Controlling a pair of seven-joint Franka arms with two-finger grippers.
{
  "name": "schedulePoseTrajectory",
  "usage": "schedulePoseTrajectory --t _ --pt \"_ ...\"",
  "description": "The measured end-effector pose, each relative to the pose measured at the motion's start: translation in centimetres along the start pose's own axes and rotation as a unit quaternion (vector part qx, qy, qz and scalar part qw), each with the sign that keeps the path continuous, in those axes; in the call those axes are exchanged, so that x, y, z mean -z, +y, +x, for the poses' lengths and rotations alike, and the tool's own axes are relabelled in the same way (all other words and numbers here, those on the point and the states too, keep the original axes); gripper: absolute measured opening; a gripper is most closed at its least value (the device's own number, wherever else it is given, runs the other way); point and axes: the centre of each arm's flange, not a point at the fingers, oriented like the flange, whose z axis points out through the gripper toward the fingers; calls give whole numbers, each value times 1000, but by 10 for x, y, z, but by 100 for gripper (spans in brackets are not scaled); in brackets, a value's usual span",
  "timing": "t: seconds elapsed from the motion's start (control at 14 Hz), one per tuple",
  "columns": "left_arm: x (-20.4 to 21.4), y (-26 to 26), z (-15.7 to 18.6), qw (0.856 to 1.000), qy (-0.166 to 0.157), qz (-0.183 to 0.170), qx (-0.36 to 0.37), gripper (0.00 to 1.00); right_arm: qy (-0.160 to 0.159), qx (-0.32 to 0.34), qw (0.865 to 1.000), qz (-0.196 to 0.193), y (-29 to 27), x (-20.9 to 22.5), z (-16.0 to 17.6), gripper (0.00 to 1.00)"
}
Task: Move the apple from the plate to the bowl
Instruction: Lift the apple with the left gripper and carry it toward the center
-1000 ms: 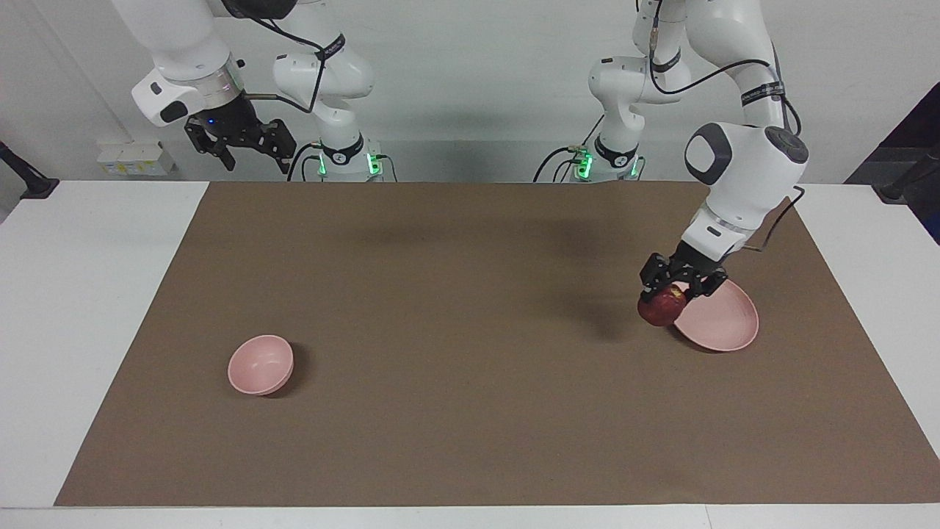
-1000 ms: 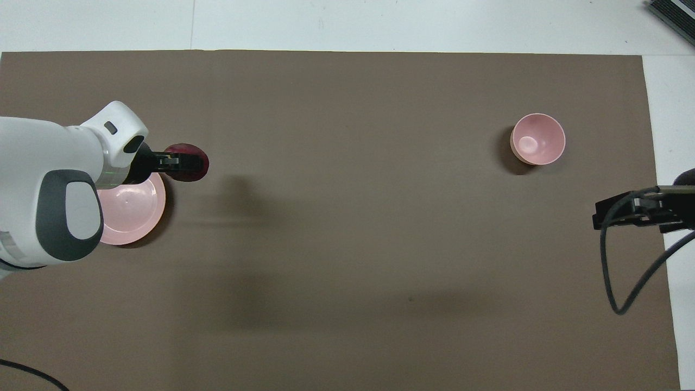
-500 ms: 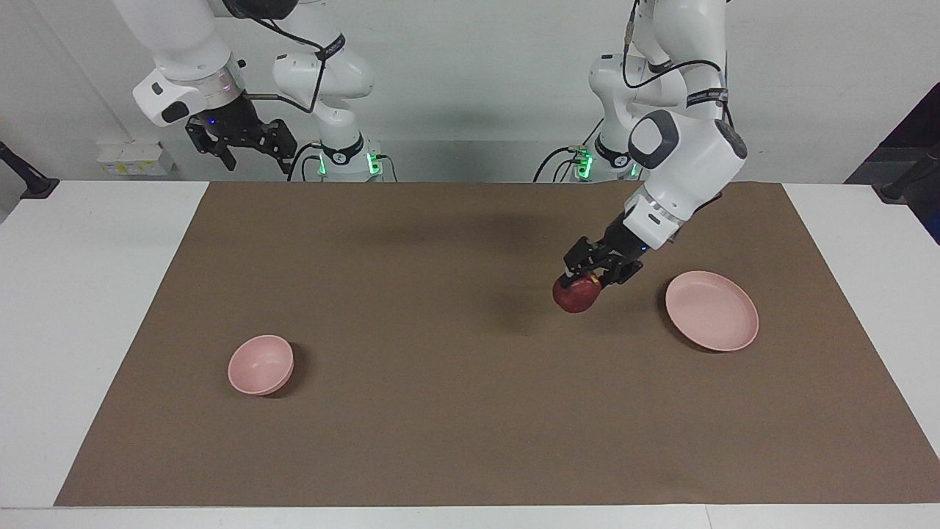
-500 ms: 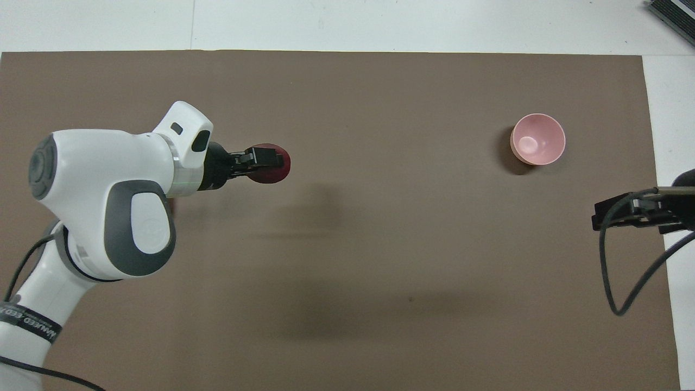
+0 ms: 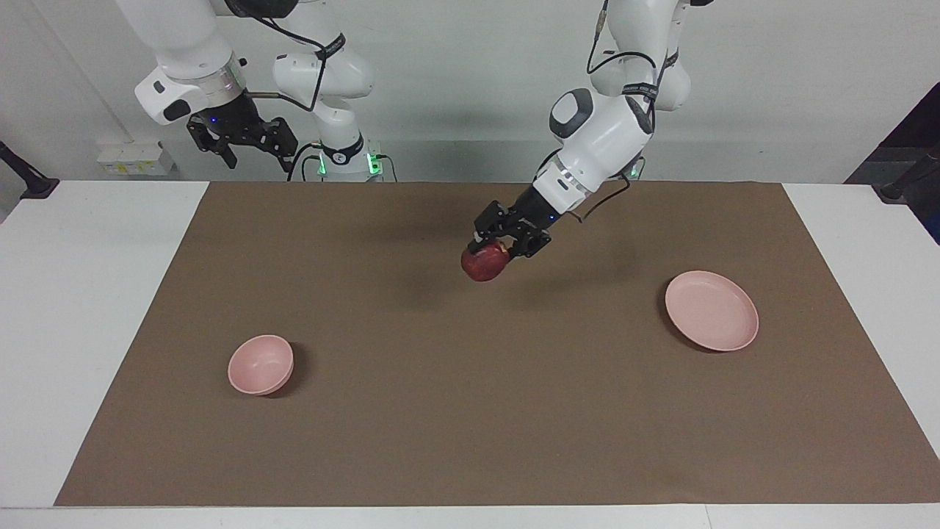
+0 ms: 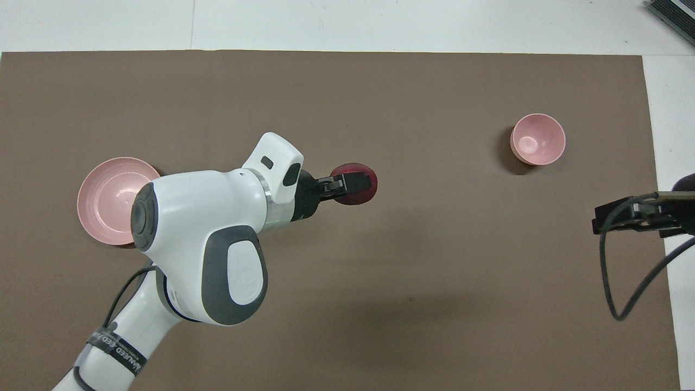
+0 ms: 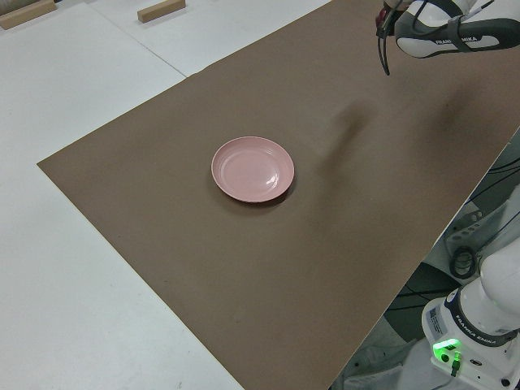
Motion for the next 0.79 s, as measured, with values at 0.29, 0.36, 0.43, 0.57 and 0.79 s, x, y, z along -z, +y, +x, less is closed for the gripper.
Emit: schedulePoseTrajectory --t 0.29,0.36,0.43,0.57,0.79 --pt "-6 13 -12 1000 5 -17 5 79 -1 -1 1000 0 1 -1 -3 100" --pt "-6 13 -12 1000 5 -17 5 79 -1 -1 1000 0 1 -1 -3 100" --pt "-7 14 -13 1000 4 -18 6 79 -1 -1 1000 0 1 -1 -3 100" --pt "-9 16 -17 999 0 -31 22 79 -2 -1 1000 0 1 -2 -3 100" --pt "-9 18 -18 998 -1 -46 39 79 4 -1 1000 0 1 -2 -1 100"
